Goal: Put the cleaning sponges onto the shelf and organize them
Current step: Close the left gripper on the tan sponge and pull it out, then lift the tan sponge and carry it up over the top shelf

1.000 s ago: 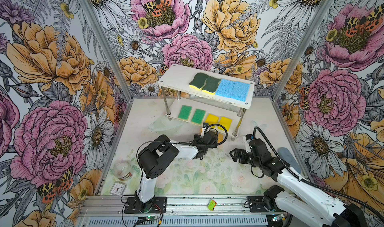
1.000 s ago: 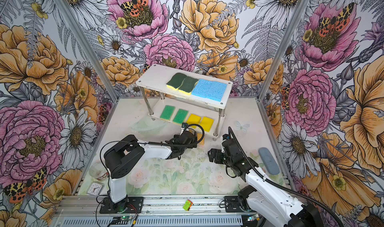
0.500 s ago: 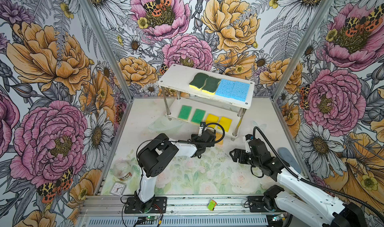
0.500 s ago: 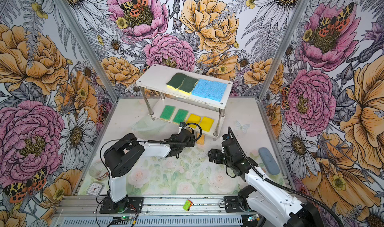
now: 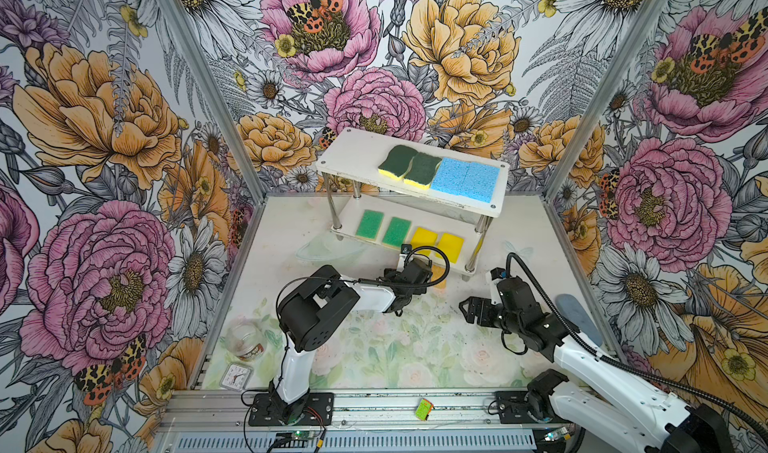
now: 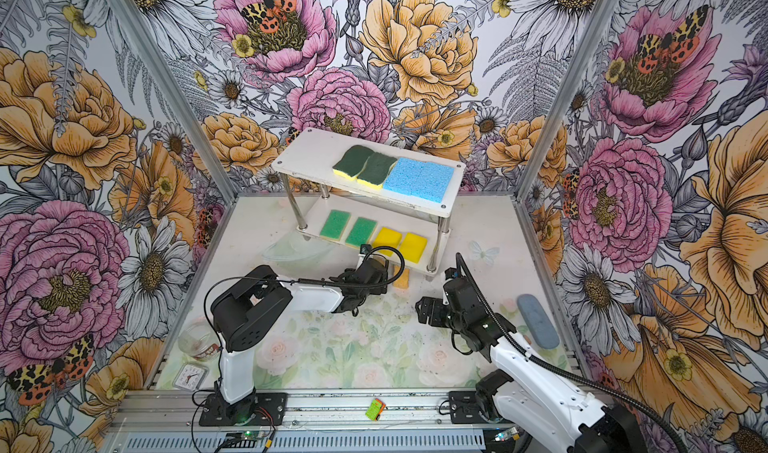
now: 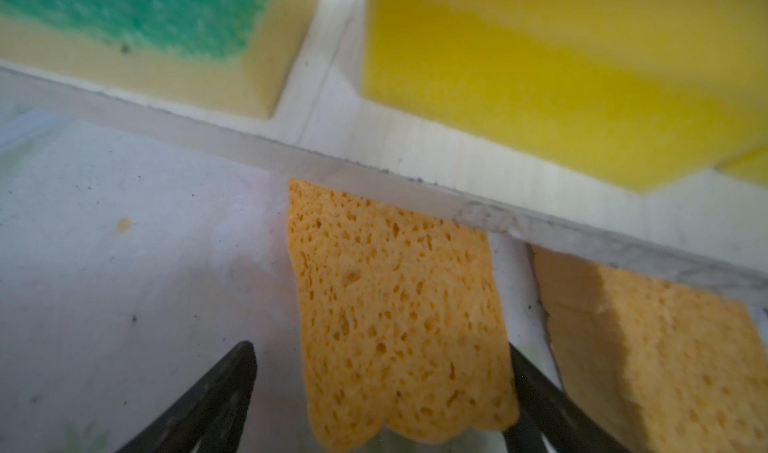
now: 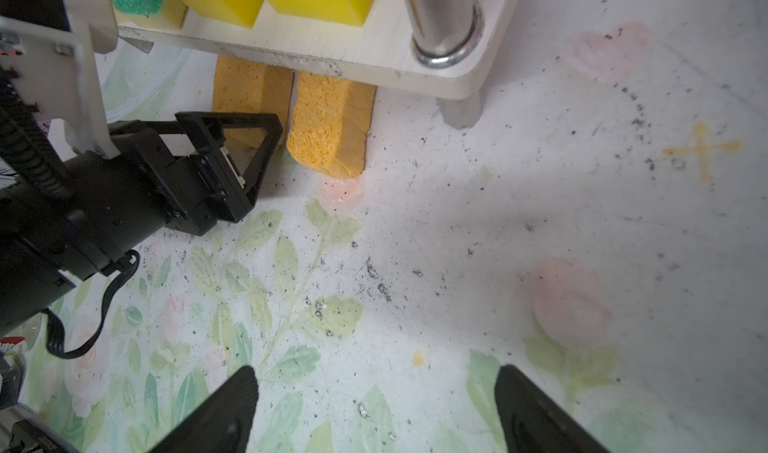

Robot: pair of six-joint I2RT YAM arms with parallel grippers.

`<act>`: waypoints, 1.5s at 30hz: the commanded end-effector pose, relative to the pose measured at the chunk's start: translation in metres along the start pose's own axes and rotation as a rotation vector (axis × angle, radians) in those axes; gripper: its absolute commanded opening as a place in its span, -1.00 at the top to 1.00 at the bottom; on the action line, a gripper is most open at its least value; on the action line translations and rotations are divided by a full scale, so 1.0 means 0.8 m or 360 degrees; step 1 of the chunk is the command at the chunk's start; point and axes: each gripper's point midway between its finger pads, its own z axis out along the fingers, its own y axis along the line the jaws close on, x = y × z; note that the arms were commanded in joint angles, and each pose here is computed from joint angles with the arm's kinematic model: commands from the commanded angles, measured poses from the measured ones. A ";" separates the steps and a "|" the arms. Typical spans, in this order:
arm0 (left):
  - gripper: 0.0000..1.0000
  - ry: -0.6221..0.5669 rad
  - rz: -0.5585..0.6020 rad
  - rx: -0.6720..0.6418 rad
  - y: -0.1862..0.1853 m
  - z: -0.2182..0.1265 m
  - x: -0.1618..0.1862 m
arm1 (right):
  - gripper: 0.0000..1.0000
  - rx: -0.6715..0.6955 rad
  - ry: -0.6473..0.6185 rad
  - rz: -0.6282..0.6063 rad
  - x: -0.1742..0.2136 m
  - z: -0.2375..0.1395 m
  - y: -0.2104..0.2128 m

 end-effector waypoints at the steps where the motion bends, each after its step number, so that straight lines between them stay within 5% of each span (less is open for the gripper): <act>1: -0.68 0.0008 0.0000 -0.0003 -0.001 0.010 -0.005 | -0.83 0.0000 -0.0058 0.0013 -0.012 -0.003 0.001; 11: -0.16 0.0039 0.0007 0.0001 0.002 0.014 -0.004 | -0.83 -0.0002 -0.0061 0.0015 -0.012 -0.004 0.001; 22: 0.09 0.0105 0.0053 0.0013 0.015 -0.002 0.018 | -0.83 -0.0011 -0.0062 0.0014 -0.013 -0.005 0.003; 37: 0.25 0.0186 0.0274 0.0083 0.044 -0.105 0.082 | -0.83 -0.0002 -0.0056 0.0013 -0.018 -0.003 0.005; 45: 0.24 0.0062 0.0240 0.0126 0.067 -0.161 0.059 | -0.83 -0.0008 -0.0040 -0.0004 -0.023 -0.001 0.011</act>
